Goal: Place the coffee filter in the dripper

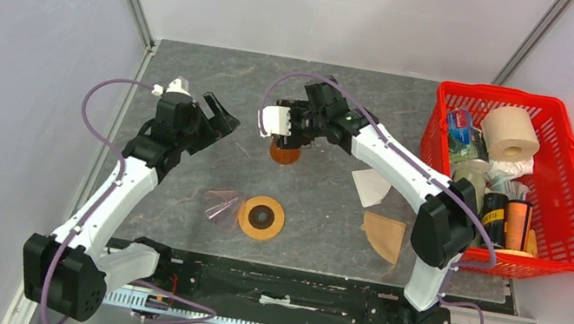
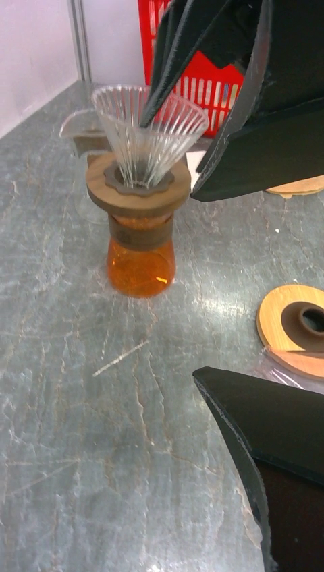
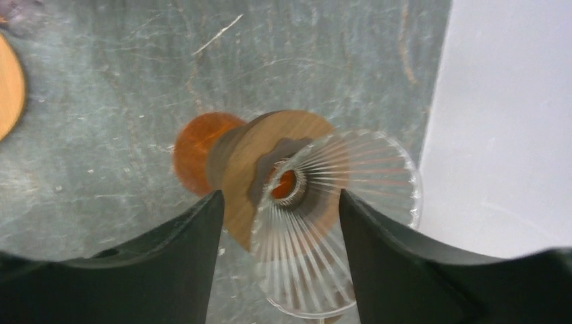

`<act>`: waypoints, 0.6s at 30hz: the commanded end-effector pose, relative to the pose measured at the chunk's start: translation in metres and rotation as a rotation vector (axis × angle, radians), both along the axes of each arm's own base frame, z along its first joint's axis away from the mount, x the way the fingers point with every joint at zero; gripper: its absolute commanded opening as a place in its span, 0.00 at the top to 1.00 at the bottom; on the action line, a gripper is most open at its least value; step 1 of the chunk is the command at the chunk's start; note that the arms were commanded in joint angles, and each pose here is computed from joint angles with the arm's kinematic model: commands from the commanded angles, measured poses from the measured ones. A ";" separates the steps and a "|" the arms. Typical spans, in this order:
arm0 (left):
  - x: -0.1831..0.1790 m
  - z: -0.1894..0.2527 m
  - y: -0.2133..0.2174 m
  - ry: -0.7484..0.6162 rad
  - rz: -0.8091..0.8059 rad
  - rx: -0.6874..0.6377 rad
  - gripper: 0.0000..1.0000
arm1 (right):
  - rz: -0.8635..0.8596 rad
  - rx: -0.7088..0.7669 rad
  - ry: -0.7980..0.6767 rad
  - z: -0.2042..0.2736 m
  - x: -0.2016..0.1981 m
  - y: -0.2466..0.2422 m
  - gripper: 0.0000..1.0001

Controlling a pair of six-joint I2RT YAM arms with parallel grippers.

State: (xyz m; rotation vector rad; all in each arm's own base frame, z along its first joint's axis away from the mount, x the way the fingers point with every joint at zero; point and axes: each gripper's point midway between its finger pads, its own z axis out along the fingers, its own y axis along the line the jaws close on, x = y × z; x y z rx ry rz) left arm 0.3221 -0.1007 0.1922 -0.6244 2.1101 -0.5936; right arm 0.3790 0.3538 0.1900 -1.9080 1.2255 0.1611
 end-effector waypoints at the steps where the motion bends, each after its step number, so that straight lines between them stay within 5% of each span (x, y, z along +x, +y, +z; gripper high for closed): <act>1: 0.018 0.043 -0.015 -0.117 -0.049 -0.052 0.00 | -0.018 0.205 -0.122 0.082 0.004 0.015 0.14; 2: 0.020 0.047 -0.018 -0.124 -0.060 -0.059 0.00 | -0.024 0.244 -0.121 0.092 0.003 0.016 0.03; 8: 0.042 0.072 -0.042 -0.173 -0.155 -0.096 0.00 | -0.274 0.571 0.032 0.149 -0.001 0.010 0.03; 14: 0.067 0.072 -0.077 -0.145 -0.275 -0.089 0.03 | -0.847 0.843 0.376 0.150 0.026 -0.040 0.03; 18: 0.078 0.068 -0.098 -0.119 -0.344 -0.063 0.12 | -1.080 0.911 0.774 0.113 0.040 -0.063 0.12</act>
